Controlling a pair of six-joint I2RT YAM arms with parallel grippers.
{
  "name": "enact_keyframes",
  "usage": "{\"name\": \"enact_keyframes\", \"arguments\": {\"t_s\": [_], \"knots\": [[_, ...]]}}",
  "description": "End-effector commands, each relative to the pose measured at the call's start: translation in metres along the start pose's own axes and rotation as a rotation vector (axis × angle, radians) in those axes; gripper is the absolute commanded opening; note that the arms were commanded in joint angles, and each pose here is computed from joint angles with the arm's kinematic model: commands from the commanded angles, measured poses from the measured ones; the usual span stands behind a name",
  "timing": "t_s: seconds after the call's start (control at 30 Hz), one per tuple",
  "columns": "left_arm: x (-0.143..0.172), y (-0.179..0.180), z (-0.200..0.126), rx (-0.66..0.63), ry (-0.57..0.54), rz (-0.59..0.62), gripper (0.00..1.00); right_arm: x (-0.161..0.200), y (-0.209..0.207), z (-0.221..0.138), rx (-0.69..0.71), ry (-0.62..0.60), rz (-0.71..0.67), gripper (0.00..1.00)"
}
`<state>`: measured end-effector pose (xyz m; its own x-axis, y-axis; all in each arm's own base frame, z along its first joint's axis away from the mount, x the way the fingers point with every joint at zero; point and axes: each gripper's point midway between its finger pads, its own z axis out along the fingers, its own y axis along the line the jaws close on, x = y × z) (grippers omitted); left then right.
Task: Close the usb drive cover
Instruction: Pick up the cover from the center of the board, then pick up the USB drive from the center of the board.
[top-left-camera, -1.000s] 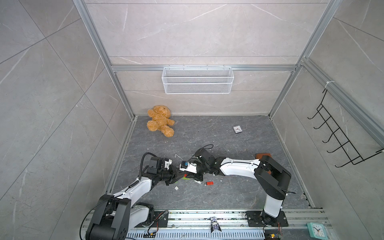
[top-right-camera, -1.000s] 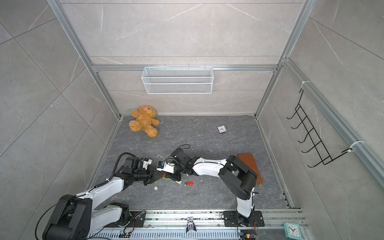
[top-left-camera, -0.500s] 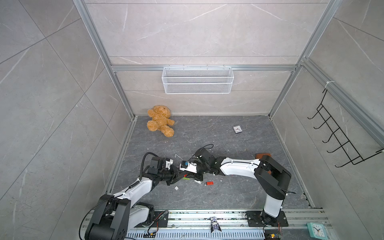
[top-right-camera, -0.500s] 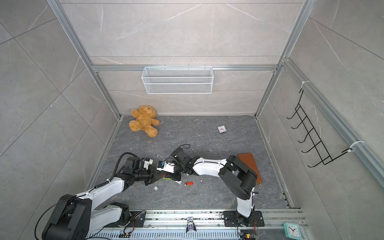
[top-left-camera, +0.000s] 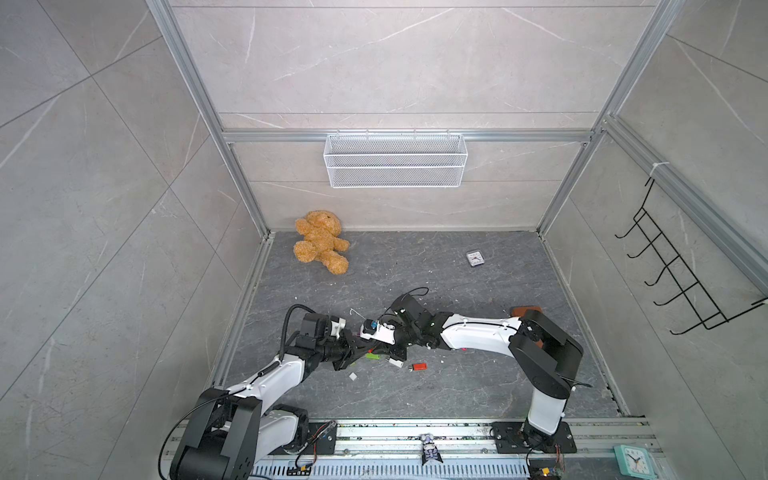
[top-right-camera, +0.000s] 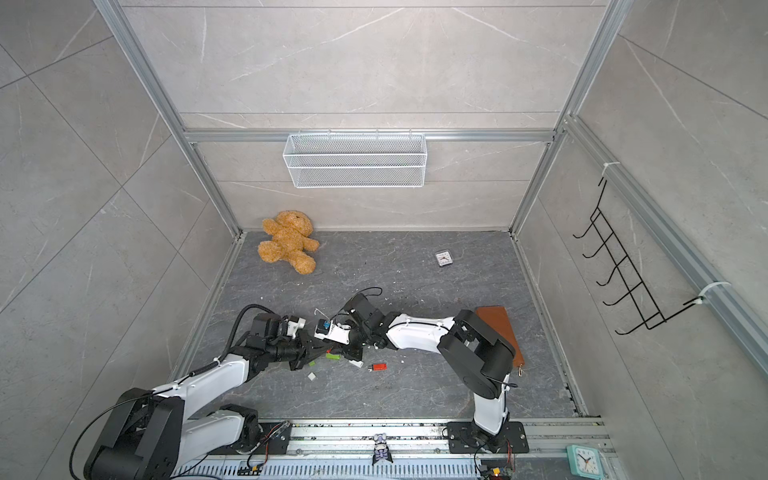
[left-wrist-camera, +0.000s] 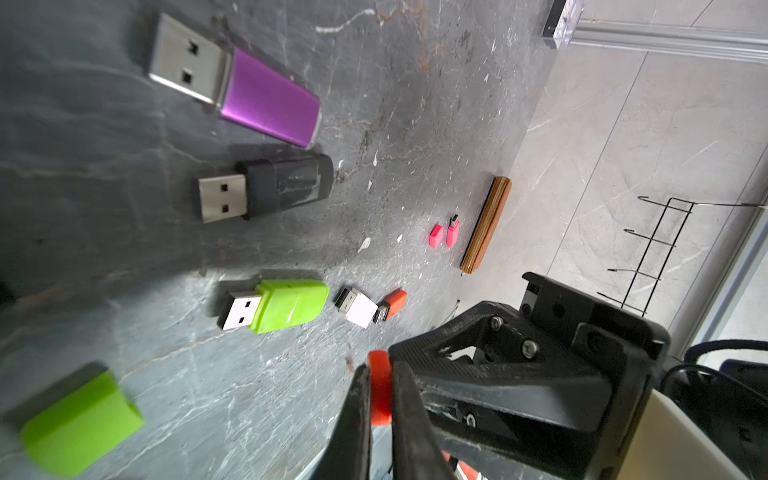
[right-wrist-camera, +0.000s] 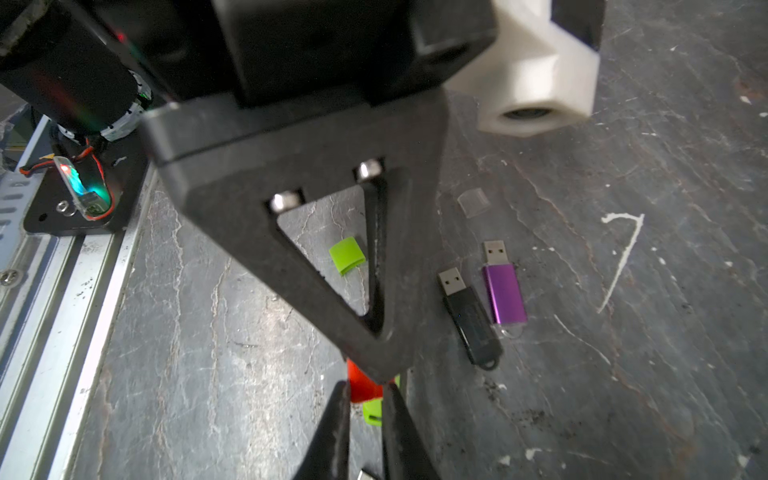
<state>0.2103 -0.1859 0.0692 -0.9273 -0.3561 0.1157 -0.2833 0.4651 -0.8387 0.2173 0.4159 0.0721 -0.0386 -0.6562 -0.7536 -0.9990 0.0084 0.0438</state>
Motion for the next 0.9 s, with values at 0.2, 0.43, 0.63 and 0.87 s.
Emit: {"name": "enact_keyframes", "arguments": {"t_s": [0.2, 0.43, 0.63, 0.87], "knots": [[0.004, -0.010, 0.000, 0.034, 0.018, 0.019, 0.05, -0.001, -0.004, -0.011, 0.005, -0.002, -0.002, 0.29], [0.002, -0.011, 0.000, 0.029, 0.011, 0.019, 0.04, 0.026, -0.003, -0.041, 0.035, 0.133, -0.094, 0.32], [0.001, -0.012, 0.001, 0.028, 0.011, 0.021, 0.03, 0.059, 0.005, -0.061, 0.008, 0.303, -0.144, 0.34], [0.000, -0.013, 0.001, 0.008, 0.006, 0.045, 0.02, 0.083, 0.015, -0.069, -0.030, 0.395, -0.135, 0.35]]}}
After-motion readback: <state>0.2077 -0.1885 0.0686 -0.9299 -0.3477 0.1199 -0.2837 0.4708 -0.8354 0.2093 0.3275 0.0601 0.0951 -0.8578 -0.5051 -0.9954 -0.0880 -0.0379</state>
